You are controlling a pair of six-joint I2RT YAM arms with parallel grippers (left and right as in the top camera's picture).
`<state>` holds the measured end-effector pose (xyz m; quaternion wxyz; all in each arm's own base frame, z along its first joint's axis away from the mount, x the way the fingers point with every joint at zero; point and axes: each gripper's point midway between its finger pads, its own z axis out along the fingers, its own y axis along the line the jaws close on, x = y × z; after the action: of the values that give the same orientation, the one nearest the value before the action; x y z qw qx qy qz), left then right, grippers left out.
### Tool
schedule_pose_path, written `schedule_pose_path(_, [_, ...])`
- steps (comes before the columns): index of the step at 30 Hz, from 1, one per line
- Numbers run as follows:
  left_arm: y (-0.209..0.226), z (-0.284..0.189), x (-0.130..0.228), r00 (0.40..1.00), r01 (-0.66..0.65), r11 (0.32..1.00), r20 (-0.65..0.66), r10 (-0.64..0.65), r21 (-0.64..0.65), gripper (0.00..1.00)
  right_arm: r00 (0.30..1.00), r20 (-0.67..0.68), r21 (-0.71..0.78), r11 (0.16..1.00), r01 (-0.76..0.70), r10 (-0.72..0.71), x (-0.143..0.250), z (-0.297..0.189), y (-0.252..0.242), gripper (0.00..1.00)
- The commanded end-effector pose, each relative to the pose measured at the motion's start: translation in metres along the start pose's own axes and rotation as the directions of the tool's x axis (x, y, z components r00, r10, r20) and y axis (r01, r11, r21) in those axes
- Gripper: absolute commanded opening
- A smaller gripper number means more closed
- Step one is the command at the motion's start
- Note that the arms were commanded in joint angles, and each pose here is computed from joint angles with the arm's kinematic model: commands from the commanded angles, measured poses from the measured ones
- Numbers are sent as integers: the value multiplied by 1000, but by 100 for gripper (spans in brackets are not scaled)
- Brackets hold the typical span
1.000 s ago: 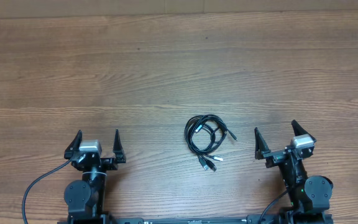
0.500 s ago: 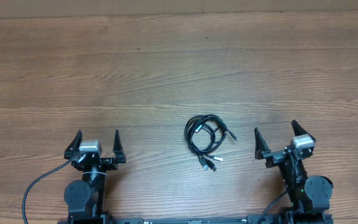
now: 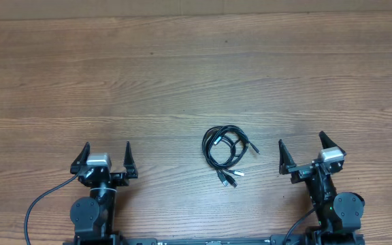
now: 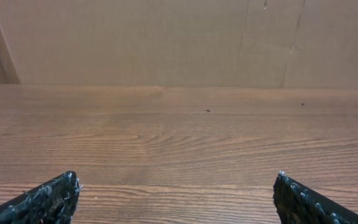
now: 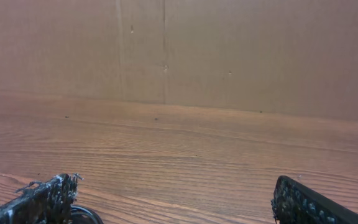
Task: Untangle cables
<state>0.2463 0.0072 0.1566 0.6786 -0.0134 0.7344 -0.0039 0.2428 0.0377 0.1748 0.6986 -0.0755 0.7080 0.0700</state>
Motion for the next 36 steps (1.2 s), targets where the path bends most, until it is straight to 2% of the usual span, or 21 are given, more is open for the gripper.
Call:
schedule_pose_path(1, [2, 0, 0, 1000, 5, 1000, 5, -5, -11, 100, 1000, -7, -3, 1000, -3, 3, 4, 1, 1, 100])
schedule_pose_path(36, [3, -2, 2, 1000, 4, 1000, -27, -5, -19, 100, 1000, -7, -3, 1000, -3, 3, 4, 1, 1, 100])
